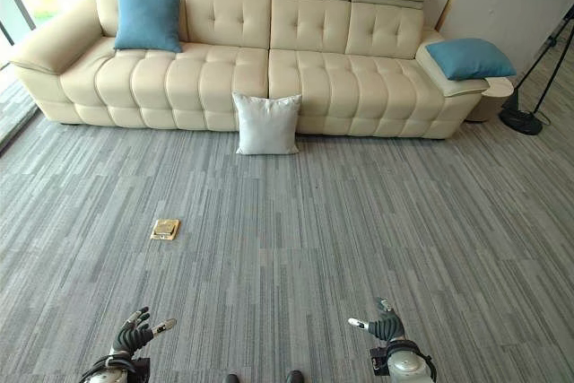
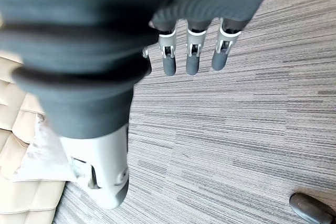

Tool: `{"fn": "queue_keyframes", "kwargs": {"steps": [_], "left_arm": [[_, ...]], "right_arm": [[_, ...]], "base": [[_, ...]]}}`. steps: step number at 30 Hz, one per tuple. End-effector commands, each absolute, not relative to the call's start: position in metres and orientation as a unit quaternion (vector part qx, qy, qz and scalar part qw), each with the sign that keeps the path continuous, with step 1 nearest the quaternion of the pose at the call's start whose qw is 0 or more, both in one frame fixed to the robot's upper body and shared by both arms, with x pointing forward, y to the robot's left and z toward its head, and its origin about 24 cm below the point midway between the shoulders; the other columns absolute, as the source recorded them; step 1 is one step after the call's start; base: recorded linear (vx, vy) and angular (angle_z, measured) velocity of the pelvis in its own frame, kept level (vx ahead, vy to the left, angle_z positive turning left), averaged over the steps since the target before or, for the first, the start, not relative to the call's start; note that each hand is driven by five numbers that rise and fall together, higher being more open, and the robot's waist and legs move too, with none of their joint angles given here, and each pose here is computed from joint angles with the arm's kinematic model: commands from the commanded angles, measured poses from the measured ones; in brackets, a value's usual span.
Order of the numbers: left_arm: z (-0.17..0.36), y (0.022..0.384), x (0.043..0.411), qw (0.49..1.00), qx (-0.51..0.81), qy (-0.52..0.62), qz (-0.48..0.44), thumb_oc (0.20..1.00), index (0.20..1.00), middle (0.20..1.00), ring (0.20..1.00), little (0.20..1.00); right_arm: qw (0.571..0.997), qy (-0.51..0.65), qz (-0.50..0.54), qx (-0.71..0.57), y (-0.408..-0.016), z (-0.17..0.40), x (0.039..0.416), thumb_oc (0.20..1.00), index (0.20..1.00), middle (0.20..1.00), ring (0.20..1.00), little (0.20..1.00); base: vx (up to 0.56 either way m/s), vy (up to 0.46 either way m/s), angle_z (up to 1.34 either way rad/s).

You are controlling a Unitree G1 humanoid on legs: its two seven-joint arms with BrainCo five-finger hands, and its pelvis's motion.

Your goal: Pick up all the scattered cushions and arrange them neatly on the sofa.

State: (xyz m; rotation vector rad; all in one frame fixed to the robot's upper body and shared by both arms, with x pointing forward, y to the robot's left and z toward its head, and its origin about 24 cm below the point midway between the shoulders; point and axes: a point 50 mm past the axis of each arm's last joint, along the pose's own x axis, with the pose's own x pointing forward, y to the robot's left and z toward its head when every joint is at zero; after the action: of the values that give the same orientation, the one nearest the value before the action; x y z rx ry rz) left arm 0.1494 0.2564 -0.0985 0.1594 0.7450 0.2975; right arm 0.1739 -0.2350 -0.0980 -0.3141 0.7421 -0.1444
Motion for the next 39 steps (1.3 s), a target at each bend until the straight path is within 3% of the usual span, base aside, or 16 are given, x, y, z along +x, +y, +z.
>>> {"fn": "queue_keyframes", "kwargs": {"steps": [1, 23, 39], "left_arm": [[-0.080, 0.267, 0.169, 0.932, 0.098, 0.311, 0.160, 1.000, 1.000, 1.000, 1.000, 1.000], [-0.080, 0.254, 0.187, 0.939, 0.026, 0.295, 0.173, 1.000, 1.000, 1.000, 1.000, 1.000], [-0.087, 0.260, 0.170, 0.930, 0.053, 0.319, 0.177, 1.000, 1.000, 1.000, 1.000, 1.000]], "right_arm": [[0.927, 0.333, -0.061, -0.161, -0.230, -0.090, 0.190, 1.000, 1.000, 1.000, 1.000, 1.000], [0.934, 0.318, -0.094, -0.137, -0.240, -0.083, 0.197, 1.000, 1.000, 1.000, 1.000, 1.000], [0.922, 0.343, -0.081, -0.162, -0.241, -0.093, 0.187, 1.000, 1.000, 1.000, 1.000, 1.000]], "base": [[0.16, 0.050, -0.01], [0.21, -0.097, 0.11], [0.21, 0.166, 0.09]]}}
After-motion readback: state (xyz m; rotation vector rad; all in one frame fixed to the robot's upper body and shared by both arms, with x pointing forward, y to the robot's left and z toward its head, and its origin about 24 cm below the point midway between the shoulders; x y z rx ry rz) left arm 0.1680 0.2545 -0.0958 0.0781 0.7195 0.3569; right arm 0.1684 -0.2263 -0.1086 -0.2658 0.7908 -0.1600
